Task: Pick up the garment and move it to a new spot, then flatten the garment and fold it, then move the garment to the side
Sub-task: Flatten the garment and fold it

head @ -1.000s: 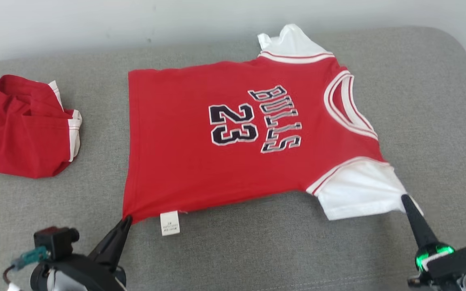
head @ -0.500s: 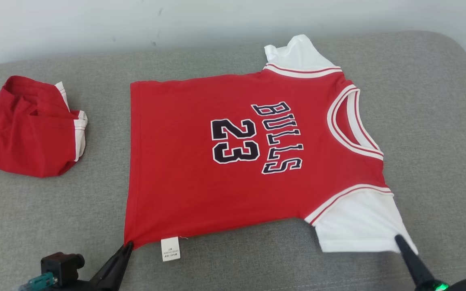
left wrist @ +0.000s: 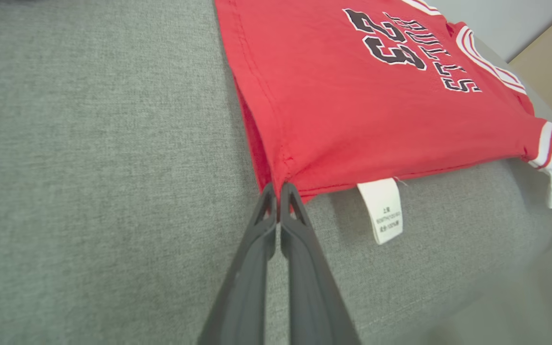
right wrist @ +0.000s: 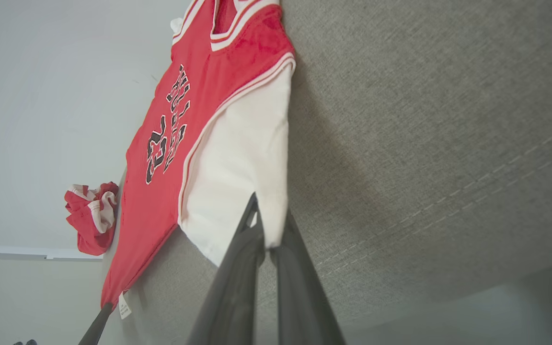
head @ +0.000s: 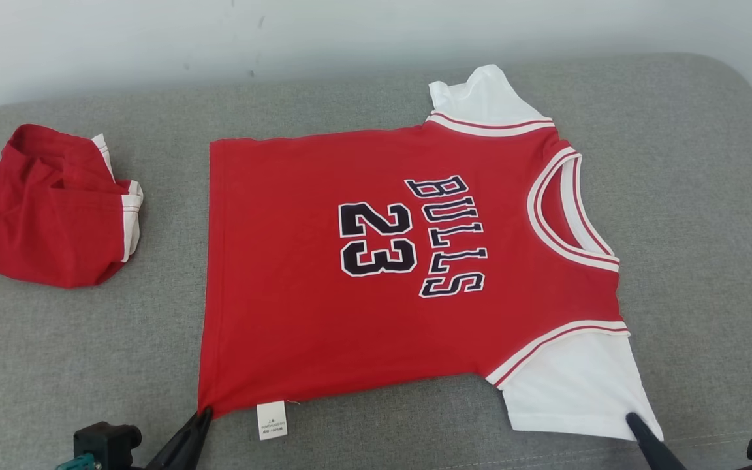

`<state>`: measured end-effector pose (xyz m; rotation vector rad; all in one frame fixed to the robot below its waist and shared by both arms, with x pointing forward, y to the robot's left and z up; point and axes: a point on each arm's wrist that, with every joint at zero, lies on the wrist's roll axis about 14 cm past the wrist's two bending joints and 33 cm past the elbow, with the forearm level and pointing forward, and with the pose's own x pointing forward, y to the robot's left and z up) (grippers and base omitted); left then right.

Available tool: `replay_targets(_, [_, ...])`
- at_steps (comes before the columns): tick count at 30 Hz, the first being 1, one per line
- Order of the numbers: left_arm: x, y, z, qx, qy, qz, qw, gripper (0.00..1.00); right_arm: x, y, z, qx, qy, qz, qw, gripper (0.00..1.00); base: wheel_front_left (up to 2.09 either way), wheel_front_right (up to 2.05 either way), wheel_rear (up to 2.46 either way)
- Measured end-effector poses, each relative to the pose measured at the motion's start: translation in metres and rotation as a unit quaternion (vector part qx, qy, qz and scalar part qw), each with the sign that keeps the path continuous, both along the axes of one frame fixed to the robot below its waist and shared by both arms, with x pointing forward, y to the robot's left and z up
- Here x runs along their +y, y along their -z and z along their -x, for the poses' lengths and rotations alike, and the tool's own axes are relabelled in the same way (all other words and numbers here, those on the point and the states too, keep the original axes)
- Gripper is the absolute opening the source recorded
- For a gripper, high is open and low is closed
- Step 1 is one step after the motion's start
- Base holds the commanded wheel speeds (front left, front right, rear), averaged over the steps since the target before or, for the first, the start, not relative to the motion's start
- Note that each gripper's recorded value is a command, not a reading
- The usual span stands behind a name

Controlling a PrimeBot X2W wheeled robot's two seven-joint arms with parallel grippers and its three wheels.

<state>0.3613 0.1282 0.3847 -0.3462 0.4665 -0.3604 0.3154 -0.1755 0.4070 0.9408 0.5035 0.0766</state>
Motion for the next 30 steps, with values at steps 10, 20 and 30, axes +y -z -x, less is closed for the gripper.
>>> replay_targets(10, [0.000,0.005,0.004,0.007,-0.002,-0.009,1.000,0.00,0.002,0.008,0.005,0.014,-0.007,0.006,1.000,0.00,0.00,0.00,0.00])
replay_targets(20, [0.002,0.011,0.006,0.014,-0.006,-0.018,1.000,1.00,0.000,0.015,0.003,0.017,-0.010,0.026,0.999,0.69,0.00,0.00,0.00])
replay_targets(30, [0.005,0.002,0.000,-0.005,-0.019,-0.014,1.000,1.00,-0.008,0.011,-0.003,0.001,0.001,0.042,0.999,1.00,0.00,0.00,0.00])
